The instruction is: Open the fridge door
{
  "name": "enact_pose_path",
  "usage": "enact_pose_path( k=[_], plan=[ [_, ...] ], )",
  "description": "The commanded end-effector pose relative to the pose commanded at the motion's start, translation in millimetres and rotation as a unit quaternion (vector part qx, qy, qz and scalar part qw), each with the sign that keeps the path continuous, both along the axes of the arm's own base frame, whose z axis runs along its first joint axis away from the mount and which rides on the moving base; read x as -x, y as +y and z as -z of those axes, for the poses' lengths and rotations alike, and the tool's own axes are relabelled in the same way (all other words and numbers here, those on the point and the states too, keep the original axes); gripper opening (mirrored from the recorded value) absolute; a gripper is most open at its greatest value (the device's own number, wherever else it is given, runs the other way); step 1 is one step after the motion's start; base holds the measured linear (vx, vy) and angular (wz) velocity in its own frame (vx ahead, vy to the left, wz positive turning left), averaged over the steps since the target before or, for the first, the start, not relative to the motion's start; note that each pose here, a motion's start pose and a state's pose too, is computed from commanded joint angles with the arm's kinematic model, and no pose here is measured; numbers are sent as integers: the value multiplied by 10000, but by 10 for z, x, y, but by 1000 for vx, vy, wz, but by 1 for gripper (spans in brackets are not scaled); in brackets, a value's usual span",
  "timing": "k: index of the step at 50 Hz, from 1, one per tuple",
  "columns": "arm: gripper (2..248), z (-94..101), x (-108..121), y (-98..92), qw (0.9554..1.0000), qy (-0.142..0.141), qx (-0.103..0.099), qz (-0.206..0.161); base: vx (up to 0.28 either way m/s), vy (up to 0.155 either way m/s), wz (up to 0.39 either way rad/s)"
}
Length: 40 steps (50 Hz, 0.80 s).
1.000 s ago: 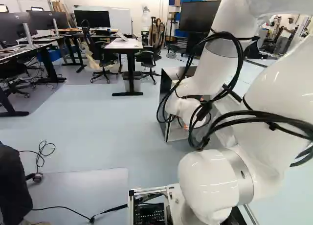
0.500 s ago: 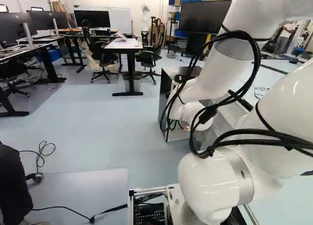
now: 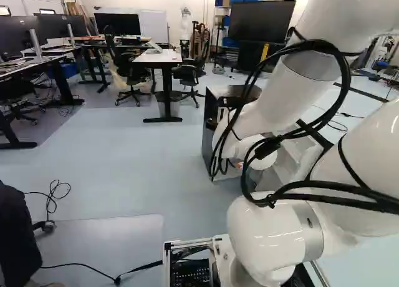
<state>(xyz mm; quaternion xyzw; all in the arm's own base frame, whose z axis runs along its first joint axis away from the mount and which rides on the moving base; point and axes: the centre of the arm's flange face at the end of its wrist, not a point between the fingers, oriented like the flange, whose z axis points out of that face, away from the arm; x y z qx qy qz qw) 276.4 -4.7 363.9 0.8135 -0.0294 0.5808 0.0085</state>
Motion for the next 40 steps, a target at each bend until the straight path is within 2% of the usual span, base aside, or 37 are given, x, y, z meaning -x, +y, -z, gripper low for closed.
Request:
enact_pose_path(
  k=[19,40],
  plan=[
    [247,-15,50,39,9997,3,83,-239,0,0,0],
    [247,-17,61,47,9995,4,101,-289,0,0,0]
  ],
)
